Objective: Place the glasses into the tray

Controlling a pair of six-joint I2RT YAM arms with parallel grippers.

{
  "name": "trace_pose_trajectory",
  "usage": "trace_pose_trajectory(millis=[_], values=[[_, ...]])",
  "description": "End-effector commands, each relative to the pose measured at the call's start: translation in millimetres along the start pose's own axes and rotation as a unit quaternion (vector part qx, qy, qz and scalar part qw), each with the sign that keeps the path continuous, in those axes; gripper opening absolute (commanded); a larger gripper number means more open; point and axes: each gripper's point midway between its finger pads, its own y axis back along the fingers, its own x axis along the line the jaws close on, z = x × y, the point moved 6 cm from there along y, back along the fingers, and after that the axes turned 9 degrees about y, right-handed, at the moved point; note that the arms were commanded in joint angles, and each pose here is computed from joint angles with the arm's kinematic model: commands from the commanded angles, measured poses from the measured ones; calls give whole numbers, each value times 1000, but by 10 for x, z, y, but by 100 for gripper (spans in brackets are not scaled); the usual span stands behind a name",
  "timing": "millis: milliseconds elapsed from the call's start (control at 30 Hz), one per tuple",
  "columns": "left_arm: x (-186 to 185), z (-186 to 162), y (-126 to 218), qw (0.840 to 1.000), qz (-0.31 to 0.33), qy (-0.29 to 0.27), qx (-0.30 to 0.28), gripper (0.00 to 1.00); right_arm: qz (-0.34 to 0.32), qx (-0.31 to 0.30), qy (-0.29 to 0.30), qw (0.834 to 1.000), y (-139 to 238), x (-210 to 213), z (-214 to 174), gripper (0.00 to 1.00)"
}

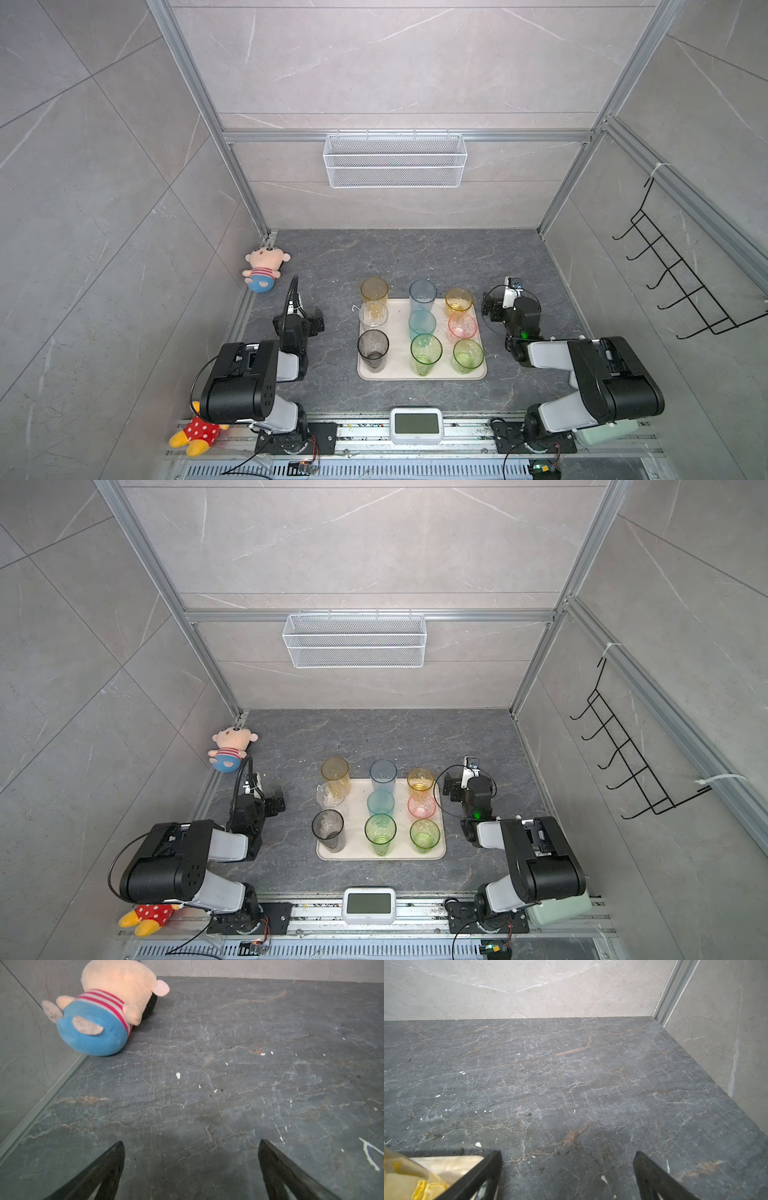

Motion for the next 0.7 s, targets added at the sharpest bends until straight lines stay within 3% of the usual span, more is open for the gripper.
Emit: trace_pose_trajectory(millis=[0,100,667], values=[[-30,358,-94,999,7,15,-51,100,-4,-6,5,1000,-13,6,31,99],[-22,390,-180,999,23,17,-26,100,-5,-5,5,1000,-13,2,28,99],[-19,392,-180,999,23,16,-30,100,-4,-2,10,1000,-20,28,29,99]])
